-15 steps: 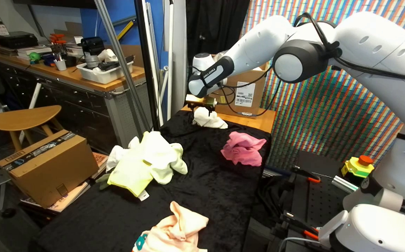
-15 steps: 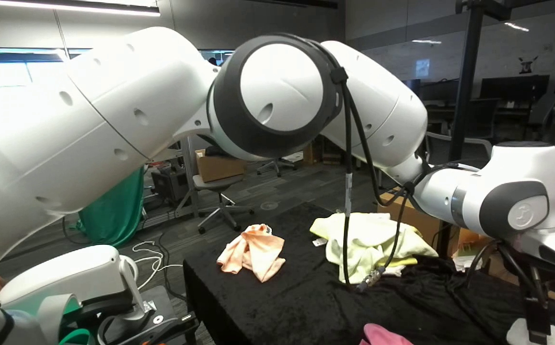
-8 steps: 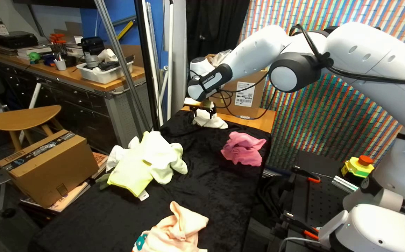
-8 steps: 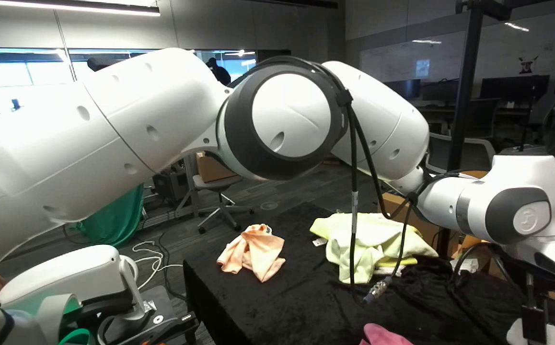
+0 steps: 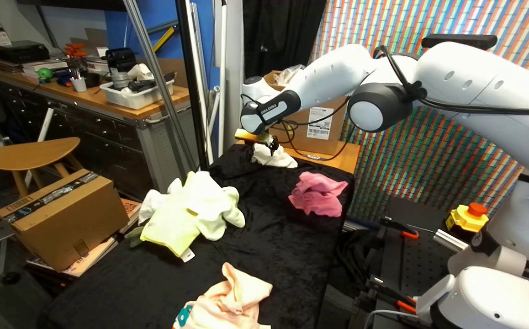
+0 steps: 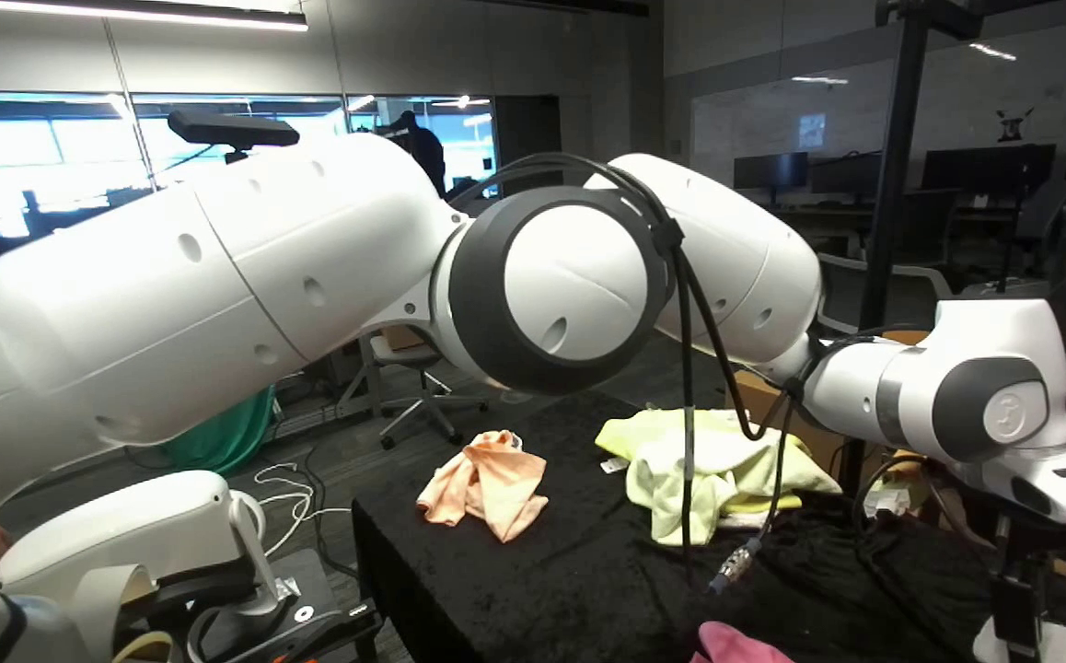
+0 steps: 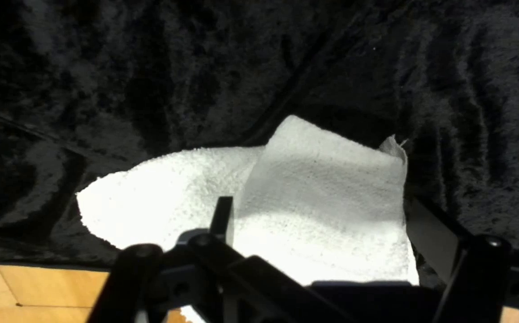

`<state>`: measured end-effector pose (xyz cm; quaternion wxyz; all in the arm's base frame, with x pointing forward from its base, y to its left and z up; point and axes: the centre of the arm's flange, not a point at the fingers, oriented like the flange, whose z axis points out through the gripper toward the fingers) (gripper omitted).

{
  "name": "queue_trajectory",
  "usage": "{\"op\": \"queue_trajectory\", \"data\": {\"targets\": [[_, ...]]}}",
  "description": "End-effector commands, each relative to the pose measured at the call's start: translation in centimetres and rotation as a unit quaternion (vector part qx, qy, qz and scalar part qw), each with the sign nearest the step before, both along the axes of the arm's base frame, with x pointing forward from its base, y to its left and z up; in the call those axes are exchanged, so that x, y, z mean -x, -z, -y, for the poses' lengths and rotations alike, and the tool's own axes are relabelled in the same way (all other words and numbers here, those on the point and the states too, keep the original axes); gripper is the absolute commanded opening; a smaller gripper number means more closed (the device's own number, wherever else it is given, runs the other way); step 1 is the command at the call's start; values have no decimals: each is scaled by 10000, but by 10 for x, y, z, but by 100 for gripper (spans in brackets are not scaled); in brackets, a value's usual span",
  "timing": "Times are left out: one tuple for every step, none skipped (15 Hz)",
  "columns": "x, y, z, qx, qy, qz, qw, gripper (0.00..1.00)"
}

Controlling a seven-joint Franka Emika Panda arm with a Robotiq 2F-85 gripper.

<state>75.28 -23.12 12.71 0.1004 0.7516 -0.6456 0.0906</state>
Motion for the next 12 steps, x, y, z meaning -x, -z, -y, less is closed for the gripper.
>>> {"op": "queue_trajectory", "data": {"targets": [[-31, 9, 8, 346, 118, -11, 9993, 100], [-31, 12, 9, 496, 180, -83, 9986, 100], [-31, 13, 10, 616, 247, -132, 9977, 100], [-30, 15, 11, 721, 316, -192, 9967, 100], [-29, 16, 12, 781, 349, -237, 9961, 100], [-28, 17, 12, 837, 367, -276, 9954, 100], [-27, 19, 13, 897, 390, -314, 9947, 100], [-27, 20, 12, 926, 394, -336, 9944, 100], [-28, 20, 12, 964, 393, -352, 9939, 100], [-29, 21, 10, 983, 389, -374, 9937, 100], [-30, 23, 9, 1011, 382, -419, 9933, 100], [-31, 25, 7, 1025, 366, -441, 9931, 100]]}}
